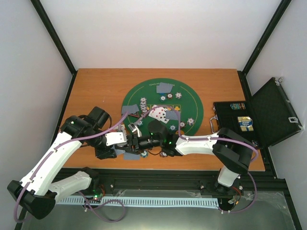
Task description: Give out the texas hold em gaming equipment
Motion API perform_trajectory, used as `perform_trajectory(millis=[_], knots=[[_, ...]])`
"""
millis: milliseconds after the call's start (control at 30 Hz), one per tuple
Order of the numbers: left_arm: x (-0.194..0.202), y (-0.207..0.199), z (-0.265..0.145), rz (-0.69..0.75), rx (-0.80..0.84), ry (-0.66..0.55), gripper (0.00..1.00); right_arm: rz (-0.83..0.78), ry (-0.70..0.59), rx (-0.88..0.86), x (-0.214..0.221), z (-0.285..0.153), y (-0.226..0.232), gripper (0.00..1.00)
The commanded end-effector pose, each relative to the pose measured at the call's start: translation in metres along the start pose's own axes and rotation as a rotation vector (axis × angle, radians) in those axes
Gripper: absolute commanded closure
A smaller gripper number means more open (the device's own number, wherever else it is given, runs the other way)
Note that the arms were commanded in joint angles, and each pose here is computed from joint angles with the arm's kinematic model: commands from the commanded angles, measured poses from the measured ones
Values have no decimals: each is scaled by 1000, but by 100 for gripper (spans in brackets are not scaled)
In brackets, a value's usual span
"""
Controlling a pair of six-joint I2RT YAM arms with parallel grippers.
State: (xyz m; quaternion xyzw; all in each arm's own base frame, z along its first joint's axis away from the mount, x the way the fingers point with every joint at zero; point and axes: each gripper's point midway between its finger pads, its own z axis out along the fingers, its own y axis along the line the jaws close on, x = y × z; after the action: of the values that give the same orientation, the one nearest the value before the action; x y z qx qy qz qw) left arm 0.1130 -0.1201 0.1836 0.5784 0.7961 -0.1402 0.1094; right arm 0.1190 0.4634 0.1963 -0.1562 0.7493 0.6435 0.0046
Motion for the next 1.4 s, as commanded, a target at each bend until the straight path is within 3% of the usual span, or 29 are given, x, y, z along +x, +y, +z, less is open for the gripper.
perform_trajectory(millis=[0, 200, 867, 1367], knots=[[-26, -4, -18, 36, 0, -117, 64, 72, -52, 26, -1, -6, -26, 30], [-36, -7, -29, 36, 2, -171, 63, 89, -87, 13, -4, -18, -24, 54], [-26, -9, -24, 48, 8, -128, 61, 50, -94, 135, -9, -35, -31, 54], [-14, -5, -11, 43, -6, -81, 60, 19, -130, 131, -14, -51, -14, 87]])
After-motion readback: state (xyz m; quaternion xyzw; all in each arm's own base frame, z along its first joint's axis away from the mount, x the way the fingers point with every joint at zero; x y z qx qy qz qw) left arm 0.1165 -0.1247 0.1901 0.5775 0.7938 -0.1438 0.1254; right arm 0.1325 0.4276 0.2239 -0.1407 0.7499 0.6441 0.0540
